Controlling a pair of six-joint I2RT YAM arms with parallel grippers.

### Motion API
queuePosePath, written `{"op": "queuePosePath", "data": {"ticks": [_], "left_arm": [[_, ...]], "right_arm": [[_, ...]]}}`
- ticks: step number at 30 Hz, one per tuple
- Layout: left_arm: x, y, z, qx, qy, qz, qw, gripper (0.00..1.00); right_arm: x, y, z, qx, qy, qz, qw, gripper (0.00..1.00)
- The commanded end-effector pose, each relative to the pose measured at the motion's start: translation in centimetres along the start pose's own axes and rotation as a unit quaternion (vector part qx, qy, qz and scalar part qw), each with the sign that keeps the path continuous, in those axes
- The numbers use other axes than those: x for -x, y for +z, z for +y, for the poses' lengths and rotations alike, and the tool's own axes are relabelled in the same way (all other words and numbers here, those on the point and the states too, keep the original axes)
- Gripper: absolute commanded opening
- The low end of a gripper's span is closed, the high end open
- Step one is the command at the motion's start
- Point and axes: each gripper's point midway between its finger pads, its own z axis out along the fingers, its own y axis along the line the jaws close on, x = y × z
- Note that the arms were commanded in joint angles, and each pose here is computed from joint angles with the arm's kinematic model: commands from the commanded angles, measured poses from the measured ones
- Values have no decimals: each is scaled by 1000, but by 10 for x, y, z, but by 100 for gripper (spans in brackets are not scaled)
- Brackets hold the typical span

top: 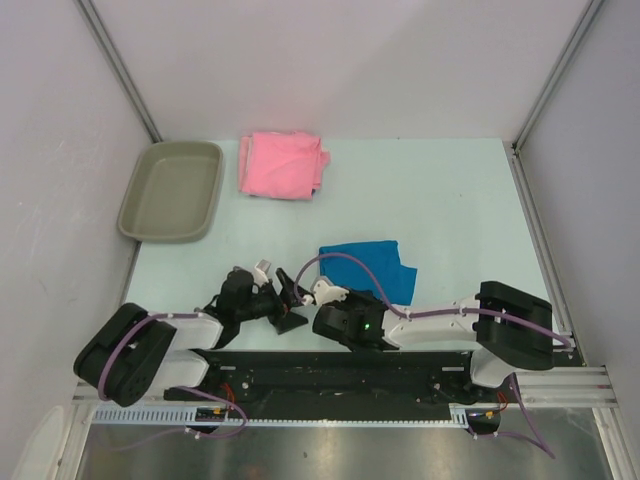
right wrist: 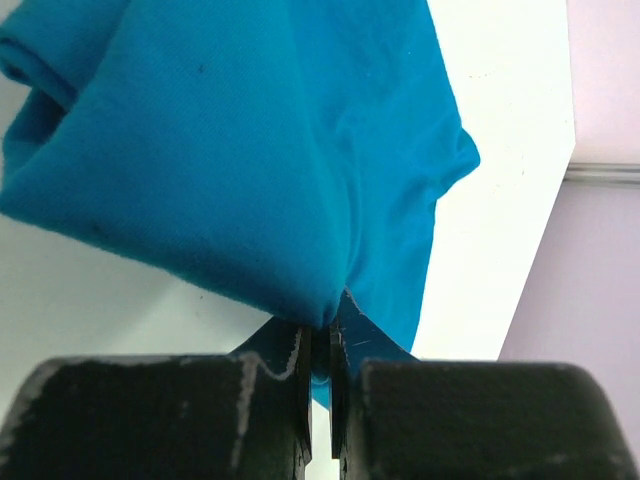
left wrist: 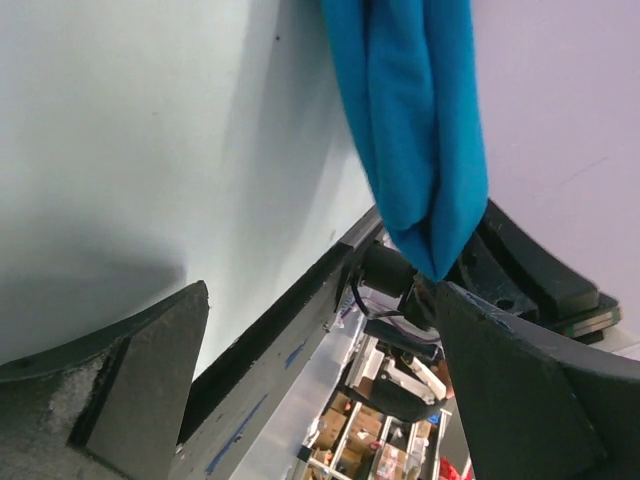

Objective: Fold and stack the t-shirts
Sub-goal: Fold the tshirt

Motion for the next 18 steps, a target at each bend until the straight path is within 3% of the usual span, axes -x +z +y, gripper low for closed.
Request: {"op": "queuePosePath", "data": {"ticks": [1, 10, 18], "left_arm": [[4, 11, -36, -49, 11, 4, 999, 100], [-5, 32, -57, -88, -20, 43, 995, 100], [-6, 57, -59, -67, -22, 60, 996, 100]], "right_arm": [[-4, -11, -7, -19, 19, -5, 1000, 0], [-7, -16, 2, -15, 13, -7, 1000, 0], [-6, -20, 1, -18, 16, -13, 1000, 0]]}}
